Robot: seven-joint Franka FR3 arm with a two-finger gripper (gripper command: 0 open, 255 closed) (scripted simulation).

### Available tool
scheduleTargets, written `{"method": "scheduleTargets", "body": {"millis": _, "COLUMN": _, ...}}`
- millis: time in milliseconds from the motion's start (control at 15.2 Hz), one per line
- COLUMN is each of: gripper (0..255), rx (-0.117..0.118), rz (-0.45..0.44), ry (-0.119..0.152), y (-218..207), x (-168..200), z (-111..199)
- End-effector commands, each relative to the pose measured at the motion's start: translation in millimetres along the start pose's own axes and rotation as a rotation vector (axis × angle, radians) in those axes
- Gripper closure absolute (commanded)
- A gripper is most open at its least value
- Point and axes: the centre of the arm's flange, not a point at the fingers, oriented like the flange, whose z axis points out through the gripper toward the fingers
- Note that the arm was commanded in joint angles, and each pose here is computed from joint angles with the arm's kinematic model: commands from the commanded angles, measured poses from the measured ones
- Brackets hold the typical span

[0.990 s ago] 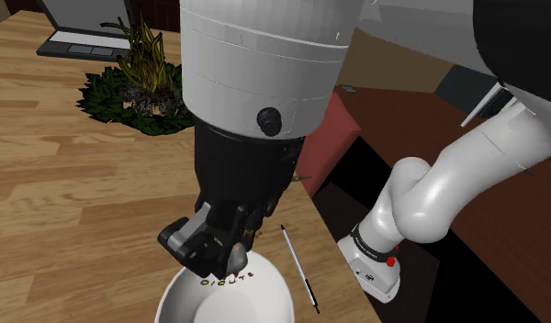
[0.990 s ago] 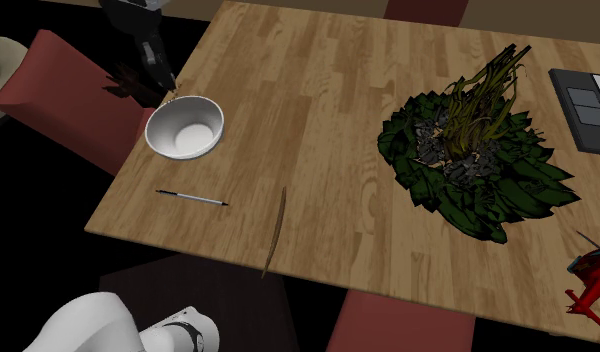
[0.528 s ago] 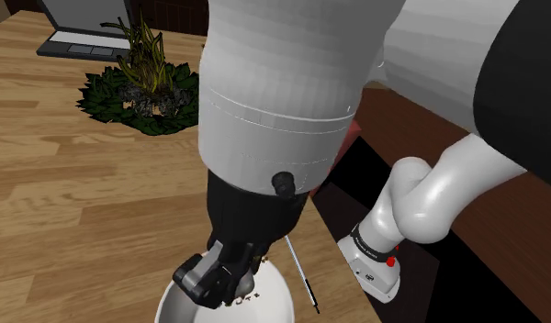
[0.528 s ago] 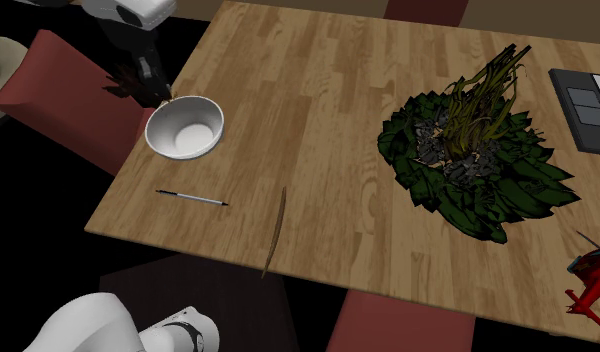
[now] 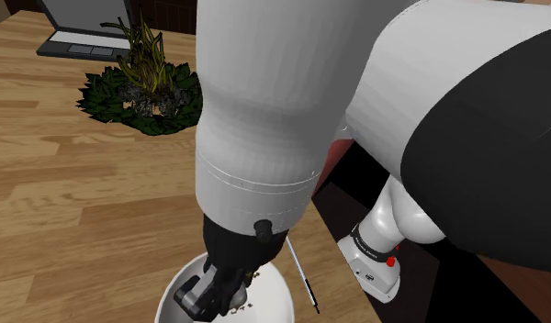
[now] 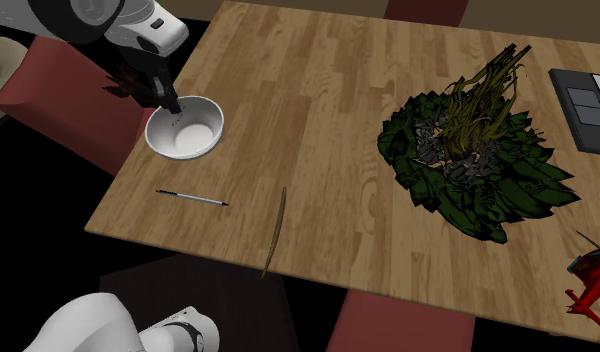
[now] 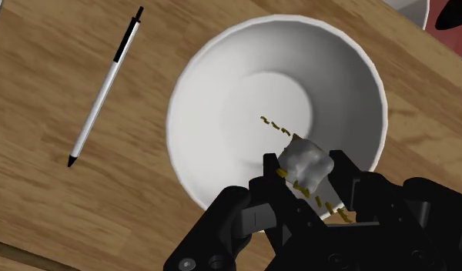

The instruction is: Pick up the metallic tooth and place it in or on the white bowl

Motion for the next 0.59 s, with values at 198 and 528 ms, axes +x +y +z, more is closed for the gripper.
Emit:
{"method": "scheduleTargets", "body": {"millis": 198, "gripper": 255, "rx": 0.0, "rz": 0.0, "ry": 0.0, "y": 1.2, "x": -0.2, "z": 16.0}}
{"method": "scheduleTargets", "body": {"millis": 528, "gripper": 255, "rx": 0.0, "rz": 0.0, "ry": 0.0, "y": 1.2, "x": -0.2, "z": 16.0}}
